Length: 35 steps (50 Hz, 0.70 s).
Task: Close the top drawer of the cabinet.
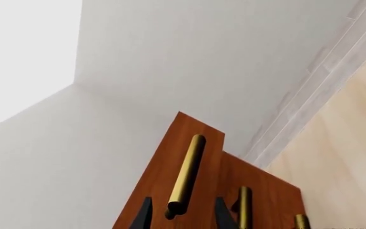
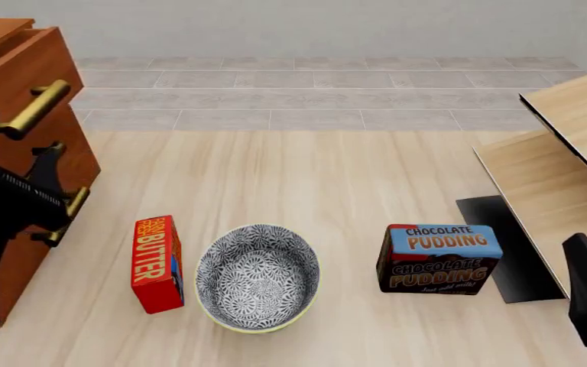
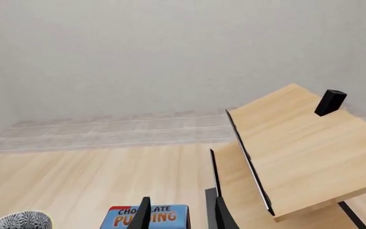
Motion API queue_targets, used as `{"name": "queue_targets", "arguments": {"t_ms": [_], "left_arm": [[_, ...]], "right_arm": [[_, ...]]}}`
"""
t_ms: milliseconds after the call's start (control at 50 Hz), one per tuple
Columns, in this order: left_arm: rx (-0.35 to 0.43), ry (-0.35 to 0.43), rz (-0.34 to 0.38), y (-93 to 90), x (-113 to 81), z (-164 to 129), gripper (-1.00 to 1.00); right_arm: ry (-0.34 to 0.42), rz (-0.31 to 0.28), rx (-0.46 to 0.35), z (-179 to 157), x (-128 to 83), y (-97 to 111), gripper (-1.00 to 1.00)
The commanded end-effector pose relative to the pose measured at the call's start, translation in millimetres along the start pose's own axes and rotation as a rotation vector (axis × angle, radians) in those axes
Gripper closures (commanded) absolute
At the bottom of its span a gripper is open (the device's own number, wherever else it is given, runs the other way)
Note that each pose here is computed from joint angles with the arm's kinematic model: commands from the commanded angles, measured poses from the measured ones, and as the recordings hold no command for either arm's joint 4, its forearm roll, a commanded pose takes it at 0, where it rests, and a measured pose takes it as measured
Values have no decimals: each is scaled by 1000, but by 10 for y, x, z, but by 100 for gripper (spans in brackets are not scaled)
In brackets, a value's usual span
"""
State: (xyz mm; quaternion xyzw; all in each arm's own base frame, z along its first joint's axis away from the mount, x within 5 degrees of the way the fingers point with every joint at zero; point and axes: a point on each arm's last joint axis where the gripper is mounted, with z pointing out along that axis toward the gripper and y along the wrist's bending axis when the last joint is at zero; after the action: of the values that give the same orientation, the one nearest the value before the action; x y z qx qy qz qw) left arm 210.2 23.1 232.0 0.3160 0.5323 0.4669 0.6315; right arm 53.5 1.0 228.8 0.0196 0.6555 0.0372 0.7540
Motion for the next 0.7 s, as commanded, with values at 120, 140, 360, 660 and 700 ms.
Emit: {"name": "queue_targets", "arguments": {"t_ms": [120,140,360,660,700], "left_arm": [[-35,67,-3,58,134,-2,-100],[-35,69,-3,59,138,-1,-100],[-43,85,-3,96,167,8,-100],[-54,110,-5,150,211,34,-100],[-56,111,-7,161,211,34,-100]], "right_arm": [[-4,1,-3,-3,-34,4,-100],[-5,1,-3,-3,-39,4,-100],[-10,2,-1,-4,-52,4,-100],[-16,0,1,-7,-86,6,-100],[-16,0,1,-7,-84,5,-100]]}}
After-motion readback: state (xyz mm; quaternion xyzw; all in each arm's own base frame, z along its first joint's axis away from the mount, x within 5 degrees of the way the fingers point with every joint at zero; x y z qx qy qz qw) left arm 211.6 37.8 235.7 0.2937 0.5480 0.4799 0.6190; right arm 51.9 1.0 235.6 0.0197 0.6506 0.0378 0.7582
